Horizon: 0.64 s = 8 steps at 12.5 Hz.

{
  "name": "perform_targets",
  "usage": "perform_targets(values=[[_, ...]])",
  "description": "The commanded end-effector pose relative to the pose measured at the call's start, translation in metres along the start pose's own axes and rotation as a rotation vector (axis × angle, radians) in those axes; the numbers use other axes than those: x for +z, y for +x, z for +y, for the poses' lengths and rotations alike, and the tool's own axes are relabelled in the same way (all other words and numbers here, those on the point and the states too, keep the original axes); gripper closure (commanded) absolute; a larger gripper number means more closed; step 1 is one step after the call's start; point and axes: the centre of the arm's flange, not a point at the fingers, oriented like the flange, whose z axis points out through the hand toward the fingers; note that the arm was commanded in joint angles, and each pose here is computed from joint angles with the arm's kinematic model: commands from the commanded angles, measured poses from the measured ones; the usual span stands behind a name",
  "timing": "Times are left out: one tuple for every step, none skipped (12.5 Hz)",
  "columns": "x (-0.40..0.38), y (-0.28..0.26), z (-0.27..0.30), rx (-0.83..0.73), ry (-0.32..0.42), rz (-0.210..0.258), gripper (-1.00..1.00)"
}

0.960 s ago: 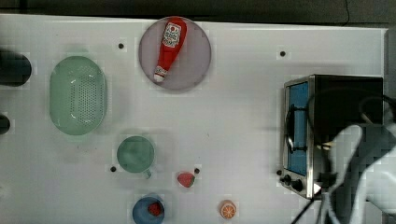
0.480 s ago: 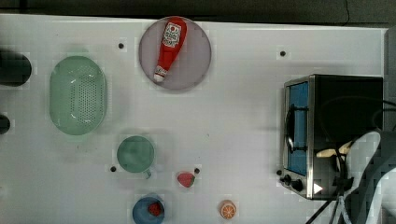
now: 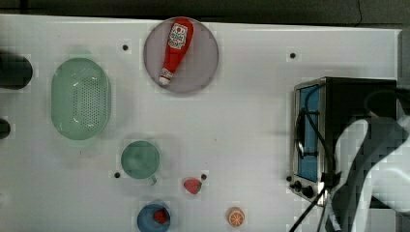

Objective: Pick banana from table and place on oven.

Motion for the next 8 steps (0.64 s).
perform_targets(values=[[-0.081, -0.015, -0.043, 0.025, 0.071, 0.06, -1.0], [-0.097, -0.03, -0.064, 0.058, 0.091, 0.028, -1.0], [-0.113, -0.047, -0.085, 0.116, 0.103, -0.01, -1.0], [-0.13, -0.066, -0.107, 0.184, 0.107, -0.042, -1.0], [-0.147, -0.084, -0.13, 0.247, 0.104, -0.061, -1.0], [-0.163, -0.103, -0.152, 0.291, 0.099, -0.071, -1.0], [-0.177, -0.121, -0.172, 0.318, 0.091, -0.076, -1.0], [-0.19, -0.138, -0.189, 0.344, 0.086, -0.071, -1.0]])
